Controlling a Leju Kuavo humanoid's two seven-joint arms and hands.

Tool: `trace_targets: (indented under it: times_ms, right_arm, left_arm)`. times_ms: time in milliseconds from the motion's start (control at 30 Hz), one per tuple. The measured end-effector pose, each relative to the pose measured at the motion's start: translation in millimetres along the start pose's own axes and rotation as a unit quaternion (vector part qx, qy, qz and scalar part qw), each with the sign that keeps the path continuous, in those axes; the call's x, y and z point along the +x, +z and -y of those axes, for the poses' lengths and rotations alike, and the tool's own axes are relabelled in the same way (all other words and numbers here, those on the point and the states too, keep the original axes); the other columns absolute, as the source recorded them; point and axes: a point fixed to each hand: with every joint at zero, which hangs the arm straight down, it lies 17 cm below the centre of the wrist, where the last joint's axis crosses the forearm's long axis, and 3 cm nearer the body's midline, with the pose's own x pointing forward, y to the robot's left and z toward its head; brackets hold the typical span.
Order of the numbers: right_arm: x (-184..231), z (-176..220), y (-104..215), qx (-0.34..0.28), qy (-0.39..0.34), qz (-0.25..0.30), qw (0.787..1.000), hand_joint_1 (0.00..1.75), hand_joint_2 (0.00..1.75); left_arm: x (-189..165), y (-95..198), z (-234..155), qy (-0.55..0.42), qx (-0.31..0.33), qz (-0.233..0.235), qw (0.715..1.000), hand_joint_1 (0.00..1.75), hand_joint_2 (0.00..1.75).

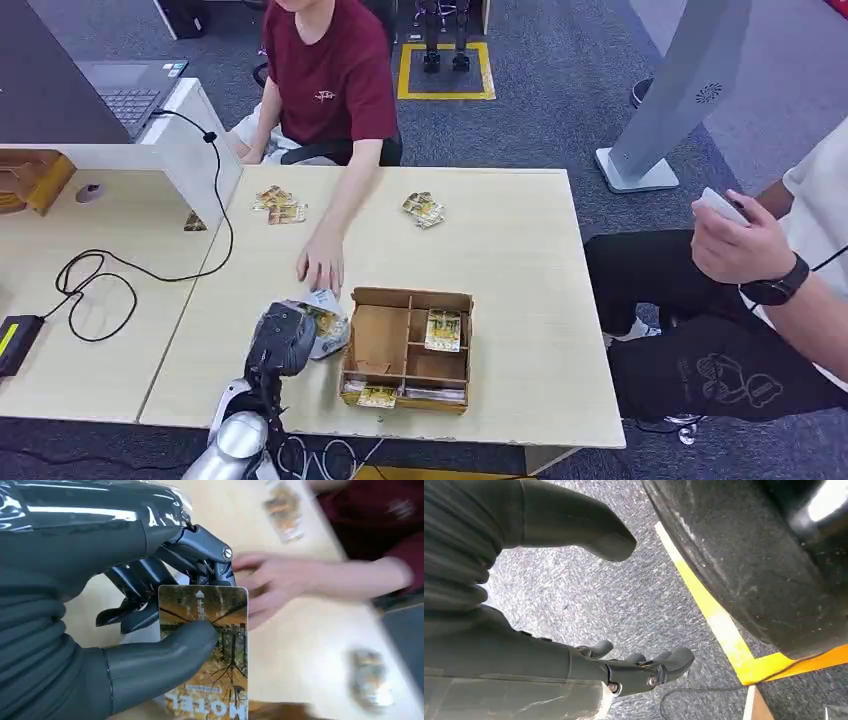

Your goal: Pass the card to the sensor for recognition and then transmit it.

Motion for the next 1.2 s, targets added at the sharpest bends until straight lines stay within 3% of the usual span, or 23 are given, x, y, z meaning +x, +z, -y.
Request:
trace_targets:
  times_ms: [233, 400, 667, 1200]
  right_arm:
    - [2, 0, 0, 0.002, 0.0, 0.007, 1.0, 0.0, 1.75]
    - [3, -1, 0, 0.003, 0.001, 0.008, 1.0, 0.0, 1.75]
    - [4, 0, 0, 0.003, 0.004, 0.01, 1.0, 0.0, 1.75]
    - [6, 1, -1, 0.004, 0.014, 0.015, 1.0, 0.0, 1.75]
  left_arm:
    - [99, -12, -60, -0.03, 0.069, 0.152, 0.985, 1.75, 1.75]
    - [134, -12, -102, -0.042, 0.106, 0.2, 0.973, 1.75, 1.75]
    - [148, -9, -124, -0.054, 0.124, 0.222, 0.966, 1.75, 1.75]
    - [153, -21, -147, -0.055, 0.146, 0.222, 0.962, 1.75, 1.75]
